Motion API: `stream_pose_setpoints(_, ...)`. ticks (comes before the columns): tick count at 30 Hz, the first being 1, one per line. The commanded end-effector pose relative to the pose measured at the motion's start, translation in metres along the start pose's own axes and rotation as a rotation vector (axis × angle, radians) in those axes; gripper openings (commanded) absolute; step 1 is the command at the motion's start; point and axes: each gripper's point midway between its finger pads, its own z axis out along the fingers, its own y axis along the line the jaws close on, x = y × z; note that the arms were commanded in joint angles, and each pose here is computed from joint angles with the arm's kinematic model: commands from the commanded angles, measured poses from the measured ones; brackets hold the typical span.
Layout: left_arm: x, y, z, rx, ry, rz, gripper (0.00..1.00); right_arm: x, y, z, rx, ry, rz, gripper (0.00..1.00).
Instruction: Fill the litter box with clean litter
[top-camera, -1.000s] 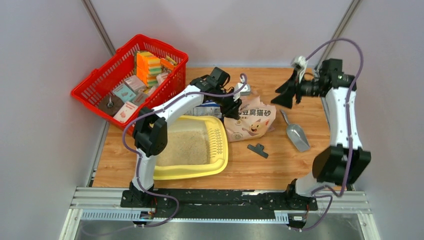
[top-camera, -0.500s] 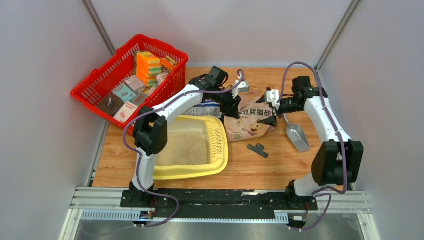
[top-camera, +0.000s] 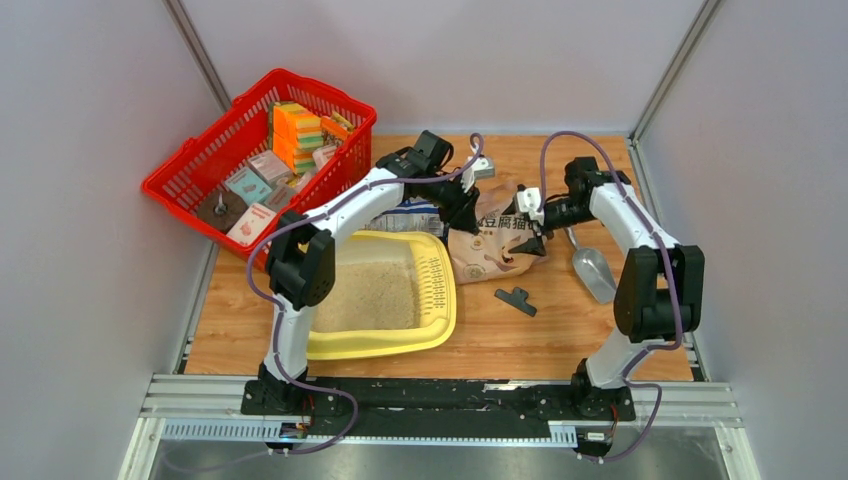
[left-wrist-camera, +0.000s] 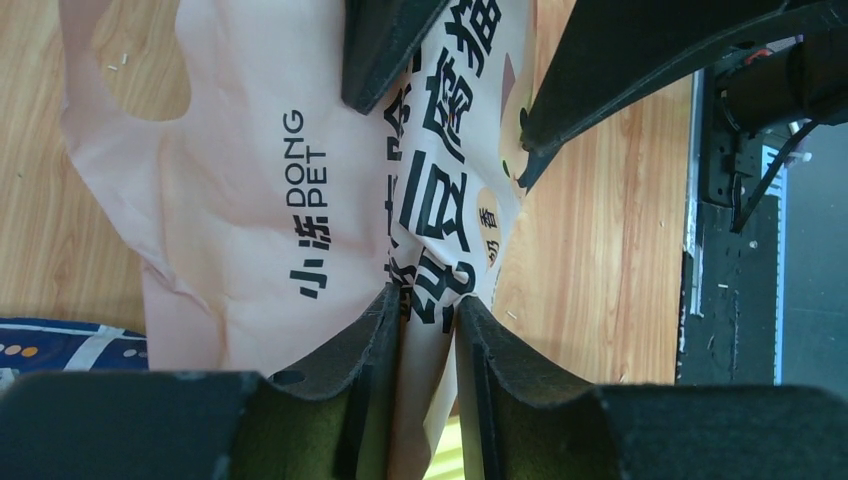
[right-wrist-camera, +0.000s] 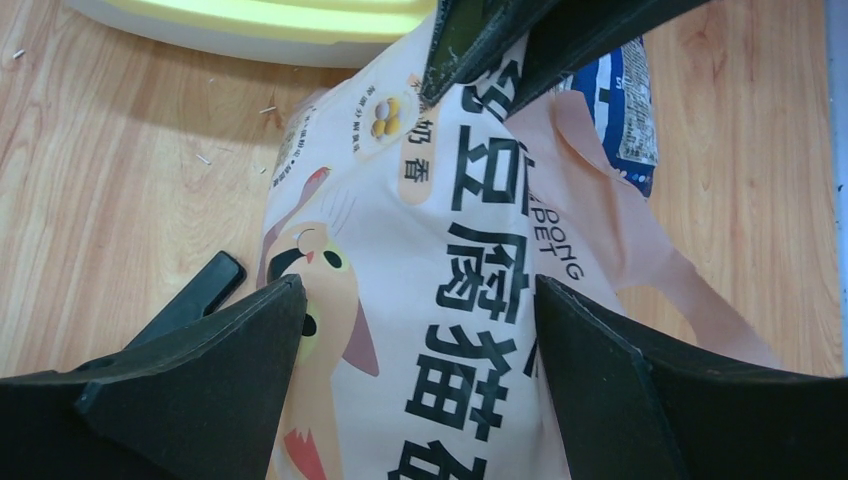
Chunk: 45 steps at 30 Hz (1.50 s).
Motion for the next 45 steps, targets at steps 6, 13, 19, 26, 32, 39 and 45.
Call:
stream_pose_setpoints(6,-0.015,-0.008,-0.009,0.040,-0.070,0.016,0.32,0.009,-0.030,-0.014,0.089,0.012,0.144,0.87)
stream_pose_setpoints(13,-0.013,0.000,-0.011,0.025,-0.089,-0.030,0.33,0.017,-0.001,-0.006,0.058,0.011,0.275,0.82)
stream_pose_setpoints(19,-0.010,0.012,-0.015,0.003,-0.119,-0.104,0.33,0.023,0.017,-0.002,0.047,0.016,0.364,0.80)
stream_pose_setpoints(26,-0.009,0.013,-0.019,0.013,-0.140,-0.116,0.21,0.030,0.008,-0.009,0.130,-0.003,0.540,0.72)
stream_pose_setpoints(32,-0.010,0.011,-0.022,0.026,-0.158,-0.125,0.08,0.031,0.002,-0.019,0.174,-0.019,0.659,0.60)
stream_pose_setpoints(39,-0.009,0.010,-0.026,0.029,-0.178,-0.162,0.00,0.035,-0.001,-0.026,0.204,-0.036,0.783,0.45)
stream_pose_setpoints(45,-0.008,0.008,-0.034,0.019,-0.187,-0.167,0.00,0.028,-0.020,-0.044,0.234,-0.080,0.865,0.26)
